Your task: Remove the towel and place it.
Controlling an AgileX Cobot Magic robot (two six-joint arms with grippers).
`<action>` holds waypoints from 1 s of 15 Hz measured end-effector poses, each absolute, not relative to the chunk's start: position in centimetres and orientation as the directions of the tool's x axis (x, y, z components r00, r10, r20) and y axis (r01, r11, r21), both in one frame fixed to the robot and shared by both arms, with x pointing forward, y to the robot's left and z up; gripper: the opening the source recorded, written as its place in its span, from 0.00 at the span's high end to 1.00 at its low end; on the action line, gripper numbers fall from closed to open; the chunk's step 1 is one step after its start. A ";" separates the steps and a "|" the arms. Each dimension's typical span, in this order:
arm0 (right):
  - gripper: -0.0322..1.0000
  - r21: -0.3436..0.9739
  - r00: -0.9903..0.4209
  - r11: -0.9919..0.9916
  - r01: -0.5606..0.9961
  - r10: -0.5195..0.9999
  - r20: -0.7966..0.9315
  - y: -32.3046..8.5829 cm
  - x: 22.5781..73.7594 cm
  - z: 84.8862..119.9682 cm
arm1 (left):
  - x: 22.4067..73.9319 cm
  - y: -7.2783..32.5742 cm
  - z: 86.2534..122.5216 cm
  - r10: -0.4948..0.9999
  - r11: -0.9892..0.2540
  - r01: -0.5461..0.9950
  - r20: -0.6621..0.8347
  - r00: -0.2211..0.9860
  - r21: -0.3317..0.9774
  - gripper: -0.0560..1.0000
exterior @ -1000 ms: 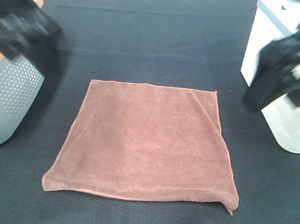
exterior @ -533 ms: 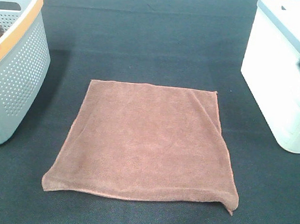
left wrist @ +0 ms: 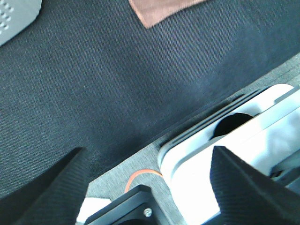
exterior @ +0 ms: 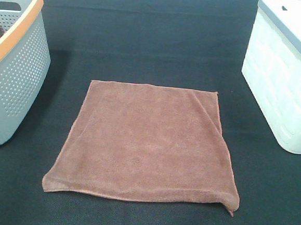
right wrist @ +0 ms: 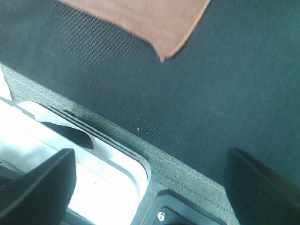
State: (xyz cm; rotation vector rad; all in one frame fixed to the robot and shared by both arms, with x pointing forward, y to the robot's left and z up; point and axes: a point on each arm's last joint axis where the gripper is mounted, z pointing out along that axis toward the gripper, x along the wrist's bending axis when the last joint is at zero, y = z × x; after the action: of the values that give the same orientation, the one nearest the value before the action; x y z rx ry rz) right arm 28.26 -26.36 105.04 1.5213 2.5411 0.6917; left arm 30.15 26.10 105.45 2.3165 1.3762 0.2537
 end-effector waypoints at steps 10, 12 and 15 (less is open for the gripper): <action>0.19 0.683 -0.491 0.333 0.650 0.870 0.042 -27.6 26.0 104.5 | 27.3 27.4 104.9 0.820 -0.394 0.570 -0.005 0.572 0.721 0.29; 0.19 0.683 -0.491 0.333 0.650 0.870 0.042 -27.6 26.0 104.5 | 27.3 27.4 104.9 0.820 -0.394 0.570 -0.005 0.573 0.721 0.29; 0.19 0.683 -0.491 0.333 0.650 0.870 0.042 -27.6 26.0 104.5 | 27.3 27.4 104.9 0.819 -0.395 0.569 -0.004 0.574 0.721 0.29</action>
State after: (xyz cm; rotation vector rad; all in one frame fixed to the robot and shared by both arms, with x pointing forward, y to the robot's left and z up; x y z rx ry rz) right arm 25.96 -27.59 104.51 1.3531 2.2722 0.9300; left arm 27.32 27.42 104.92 2.1145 1.1031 0.4648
